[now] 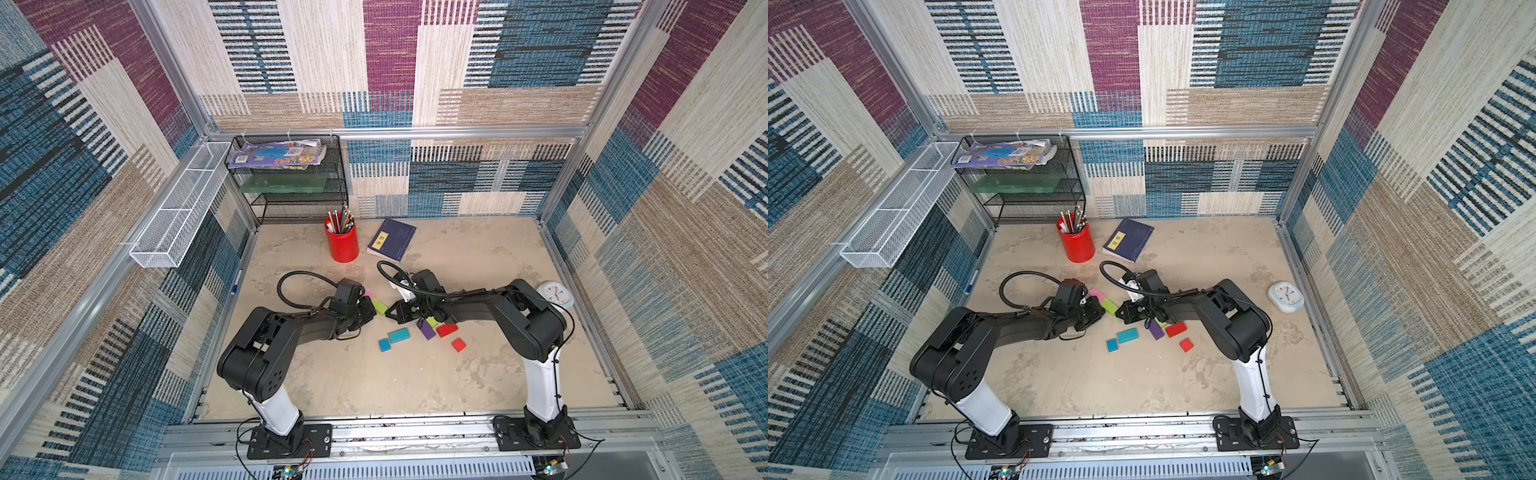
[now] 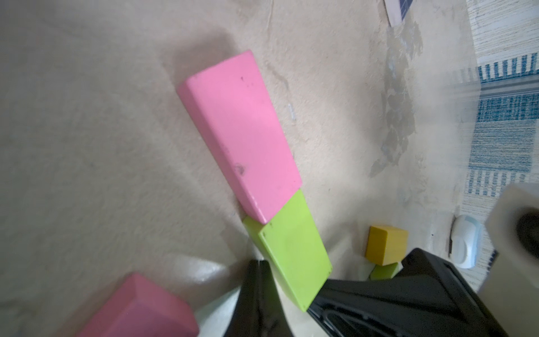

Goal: Assemble the letter v with building blocks
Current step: Assemble the building block at the center of the board.

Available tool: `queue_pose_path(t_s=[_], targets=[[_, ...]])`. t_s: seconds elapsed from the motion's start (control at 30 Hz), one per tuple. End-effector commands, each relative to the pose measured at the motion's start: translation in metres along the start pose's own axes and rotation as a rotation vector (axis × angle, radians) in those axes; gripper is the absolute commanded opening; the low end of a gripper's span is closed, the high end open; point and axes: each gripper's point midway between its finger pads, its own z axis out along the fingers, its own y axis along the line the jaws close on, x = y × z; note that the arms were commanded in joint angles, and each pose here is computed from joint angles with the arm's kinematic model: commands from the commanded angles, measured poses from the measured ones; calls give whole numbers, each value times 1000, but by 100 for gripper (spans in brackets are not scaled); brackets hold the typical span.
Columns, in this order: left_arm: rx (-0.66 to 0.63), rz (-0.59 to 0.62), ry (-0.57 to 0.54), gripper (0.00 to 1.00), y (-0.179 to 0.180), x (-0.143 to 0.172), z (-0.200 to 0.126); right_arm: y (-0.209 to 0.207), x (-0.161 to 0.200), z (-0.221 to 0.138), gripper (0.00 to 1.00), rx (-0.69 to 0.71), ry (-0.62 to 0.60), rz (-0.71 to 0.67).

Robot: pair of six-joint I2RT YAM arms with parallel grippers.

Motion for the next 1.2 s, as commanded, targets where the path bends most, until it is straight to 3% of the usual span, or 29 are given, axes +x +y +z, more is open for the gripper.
queue_pose_path(t_s=[0.0, 0.2, 0.3, 0.5, 0.63, 0.8, 1.17], targets=[[-64, 1, 20, 0, 17, 8, -7, -11, 14, -2, 0, 68, 43, 25], [89, 112, -47, 4, -18, 0, -43, 13, 5, -21, 13, 93, 7, -93], [84, 171, -80, 14, -19, -1, -70, 31, 1, -37, 30, 119, -13, -189], [-53, 196, -157, 51, 17, 6, -125, 62, 10, -66, 68, 183, -4, -396], [-77, 145, -222, 90, 41, 15, -154, 77, 22, -75, 79, 248, 24, -508], [-72, 87, -255, 92, 55, 25, -171, 94, 35, -78, 88, 260, 63, -588], [-11, 92, -182, 91, 54, 43, -165, 108, 59, -54, 88, 240, 152, -623]])
